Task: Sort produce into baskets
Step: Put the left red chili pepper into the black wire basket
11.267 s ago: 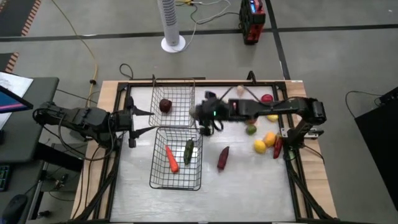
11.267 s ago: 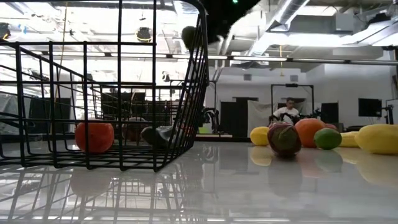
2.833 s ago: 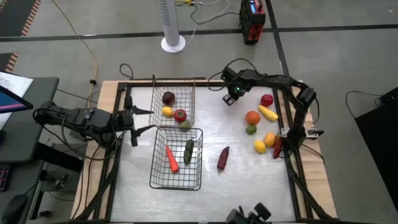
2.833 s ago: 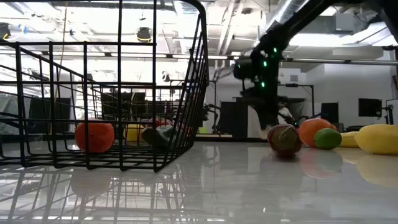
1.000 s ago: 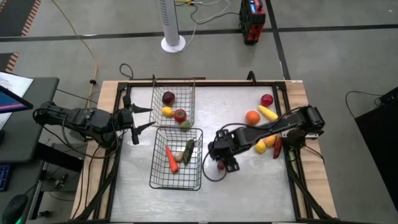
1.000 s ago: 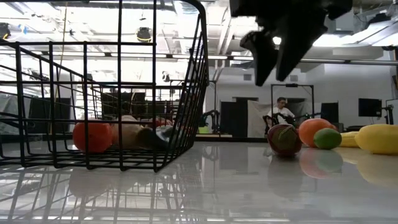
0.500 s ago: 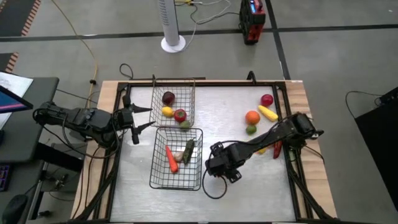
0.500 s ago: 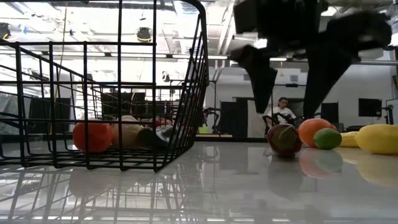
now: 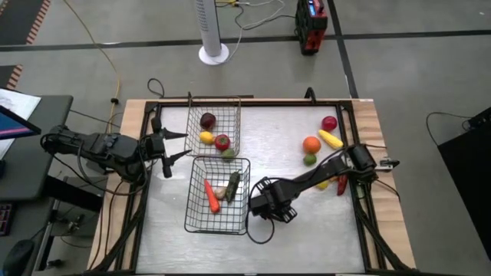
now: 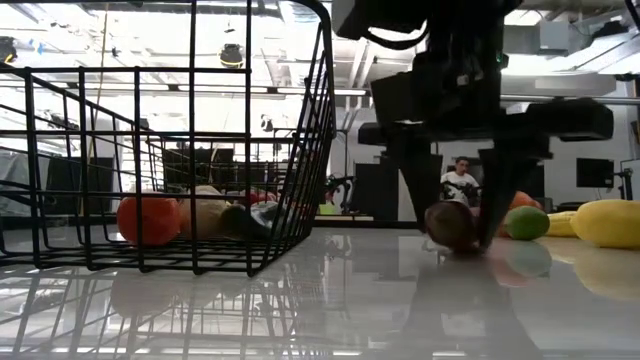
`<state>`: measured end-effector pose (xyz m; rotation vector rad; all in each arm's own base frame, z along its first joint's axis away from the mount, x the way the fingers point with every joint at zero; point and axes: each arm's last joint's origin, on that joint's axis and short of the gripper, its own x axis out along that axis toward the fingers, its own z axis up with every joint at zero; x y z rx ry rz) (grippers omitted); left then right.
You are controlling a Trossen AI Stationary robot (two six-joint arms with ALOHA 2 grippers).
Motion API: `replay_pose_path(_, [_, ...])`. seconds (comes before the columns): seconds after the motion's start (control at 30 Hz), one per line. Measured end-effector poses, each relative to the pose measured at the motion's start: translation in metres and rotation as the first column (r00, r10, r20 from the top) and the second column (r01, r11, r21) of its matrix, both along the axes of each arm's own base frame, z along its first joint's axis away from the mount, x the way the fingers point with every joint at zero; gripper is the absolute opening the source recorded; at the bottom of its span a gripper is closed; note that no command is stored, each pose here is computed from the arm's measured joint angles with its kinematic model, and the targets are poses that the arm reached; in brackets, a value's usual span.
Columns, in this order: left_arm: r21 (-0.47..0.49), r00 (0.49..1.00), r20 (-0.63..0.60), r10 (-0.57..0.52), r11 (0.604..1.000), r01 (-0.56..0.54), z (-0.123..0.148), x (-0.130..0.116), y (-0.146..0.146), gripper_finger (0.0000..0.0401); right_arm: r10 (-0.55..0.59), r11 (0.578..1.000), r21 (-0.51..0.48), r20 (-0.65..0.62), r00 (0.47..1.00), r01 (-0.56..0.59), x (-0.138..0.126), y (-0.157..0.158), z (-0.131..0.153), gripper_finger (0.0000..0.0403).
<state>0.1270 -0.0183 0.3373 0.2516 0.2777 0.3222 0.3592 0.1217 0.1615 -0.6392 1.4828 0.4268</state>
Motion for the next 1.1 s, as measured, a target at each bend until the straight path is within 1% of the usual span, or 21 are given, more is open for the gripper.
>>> replay_pose_path(0.13, [0.001, 1.0, -0.001, 0.0, 1.0, 0.0, 0.0, 0.0, 0.0, 0.0223, -0.009, 1.0, 0.005, 0.012, 1.0, 0.009, -0.002, -0.003, 0.01, 0.0211])
replay_pose_path(0.23, [0.001, 1.0, -0.001, 0.001, 1.0, -0.001, 0.0, 0.0, 0.0, 0.0223, -0.014, 1.0, -0.007, 0.001, 1.0, 0.014, -0.007, -0.005, 0.024, 0.0178])
replay_pose_path(0.3, [0.001, 1.0, 0.0, 0.001, 1.0, -0.001, 0.0, 0.0, 0.0, 0.0223, -0.021, 0.998, -0.058, 0.013, 1.0, 0.021, -0.008, -0.008, 0.041, 0.0174])
replay_pose_path(0.37, [-0.001, 1.0, 0.006, 0.001, 1.0, -0.001, 0.001, 0.0, 0.0, 0.0223, -0.037, 0.991, -0.124, 0.075, 0.997, 0.046, -0.007, -0.01, 0.063, 0.0175])
replay_pose_path(0.43, [-0.003, 1.0, 0.017, 0.001, 1.0, -0.001, 0.002, 0.001, 0.0, 0.0223, -0.04, 0.981, -0.181, 0.178, 0.983, 0.073, -0.002, -0.011, 0.085, 0.0188])
replay_pose_path(0.53, [-0.007, 0.999, 0.036, 0.002, 1.0, -0.001, 0.003, 0.001, 0.0, 0.0223, -0.041, 0.972, -0.201, 0.365, 0.93, 0.121, 0.012, -0.012, 0.116, 0.0214])
replay_pose_path(0.6, [-0.007, 0.999, 0.043, 0.001, 1.0, -0.001, 0.004, 0.001, 0.0, 0.0223, -0.048, 0.975, -0.169, 0.473, 0.88, 0.143, 0.022, -0.012, 0.131, 0.0223])
replay_pose_path(0.63, [-0.008, 0.999, 0.044, 0.001, 1.0, 0.0, 0.004, 0.001, 0.0, 0.0223, -0.062, 0.977, -0.143, 0.529, 0.846, 0.161, 0.027, -0.012, 0.138, 0.0225])
replay_pose_path(0.7, [-0.008, 0.999, 0.043, 0.001, 1.0, -0.001, 0.004, 0.001, 0.0, 0.0223, -0.1, 0.981, -0.063, 0.647, 0.756, 0.184, 0.04, -0.013, 0.148, 0.0225])
replay_pose_path(0.77, [-0.008, 0.999, 0.044, 0.001, 1.0, -0.001, 0.004, 0.001, 0.0, 0.0223, -0.138, 0.986, 0.035, 0.724, 0.676, 0.164, 0.053, -0.013, 0.154, 0.0224])
replay_pose_path(0.8, [-0.008, 0.999, 0.043, 0.001, 1.0, -0.001, 0.004, 0.001, 0.0, 0.0223, -0.153, 0.987, 0.084, 0.75, 0.644, 0.136, 0.058, -0.013, 0.157, 0.0224])
replay_pose_path(0.83, [-0.008, 0.999, 0.043, 0.001, 1.0, -0.001, 0.004, 0.001, 0.0, 0.0223, -0.162, 0.987, 0.125, 0.764, 0.625, 0.104, 0.061, -0.013, 0.159, 0.0225])
replay_pose_path(0.93, [-0.007, 0.999, 0.039, 0.001, 1.0, -0.001, 0.004, 0.001, 0.0, 0.0223, -0.194, 0.978, 0.199, 0.776, 0.6, 0.059, 0.073, -0.02, 0.156, 0.0235])
replay_pose_path(1.0, [-0.006, 0.999, 0.034, 0.0, 1.0, 0.0, 0.003, 0.001, 0.0, 0.0223, -0.206, 0.976, 0.206, 0.753, 0.625, 0.073, 0.073, -0.023, 0.15, 0.0249])
replay_pose_path(1.1, [-0.002, 1.0, 0.027, -0.001, 1.0, 0.001, 0.003, 0.001, 0.0, 0.0223, -0.262, 0.96, 0.263, 0.732, 0.629, 0.094, 0.076, -0.03, 0.147, 0.0275])
